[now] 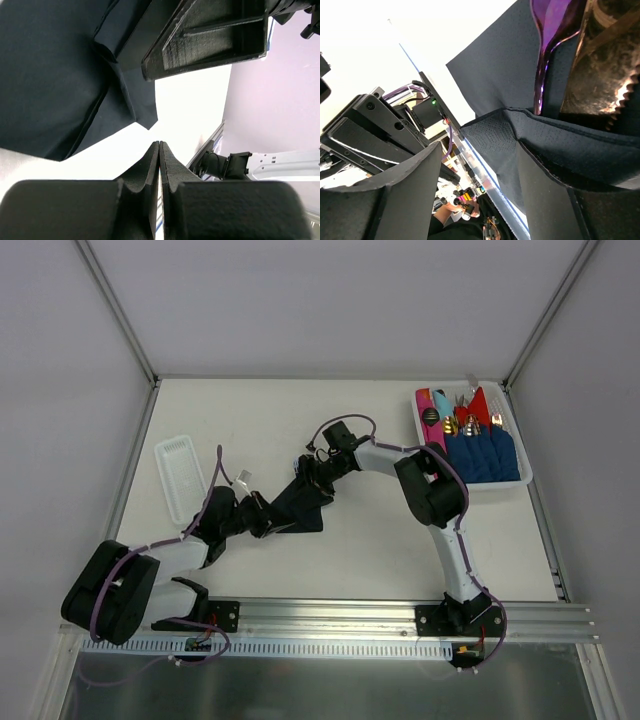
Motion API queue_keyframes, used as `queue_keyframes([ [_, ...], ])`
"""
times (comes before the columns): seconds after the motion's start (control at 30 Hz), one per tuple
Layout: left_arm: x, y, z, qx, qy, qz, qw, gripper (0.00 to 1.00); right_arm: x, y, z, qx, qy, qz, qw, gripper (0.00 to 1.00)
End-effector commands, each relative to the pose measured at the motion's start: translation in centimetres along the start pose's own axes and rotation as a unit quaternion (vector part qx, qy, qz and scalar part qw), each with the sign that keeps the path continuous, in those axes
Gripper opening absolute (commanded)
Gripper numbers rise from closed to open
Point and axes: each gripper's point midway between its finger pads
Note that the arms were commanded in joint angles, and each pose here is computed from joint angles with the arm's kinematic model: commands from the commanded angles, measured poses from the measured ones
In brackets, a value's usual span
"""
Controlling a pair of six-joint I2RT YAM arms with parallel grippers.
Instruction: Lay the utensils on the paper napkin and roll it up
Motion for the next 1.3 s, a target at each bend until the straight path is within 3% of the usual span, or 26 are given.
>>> queue_keyframes([
  [0.0,0.0,0.7,0.3,0.001,0.019,-0.007,1.0,0.01,-0.7,0.1,-1.4,-0.022,-0.012,-0.003,1.0,0.65],
  [0.73,-3.9,3.8,-0.6,0.048,0.02,-0.048,0.997,0.0,-1.1,0.0,-1.7,-0.069,0.005,-0.004,0.998,0.71],
  [1.0,-5.1,3.4,1.7,0.067,0.06,-0.036,0.995,0.0,-1.1,0.0,-1.6,-0.072,0.011,-0.003,0.997,0.71],
  [1.27,-3.8,1.3,5.7,0.101,0.135,-0.026,0.985,0.0,0.0,0.3,-0.4,-0.048,0.021,-0.017,0.998,0.71],
])
Point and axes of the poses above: each gripper's point midway between its finger pads, its own x axis back along the fingers, its own z axis along the line the jaws close on, y = z × x, and after that the axes turned 5 degrees about -x, right-handed
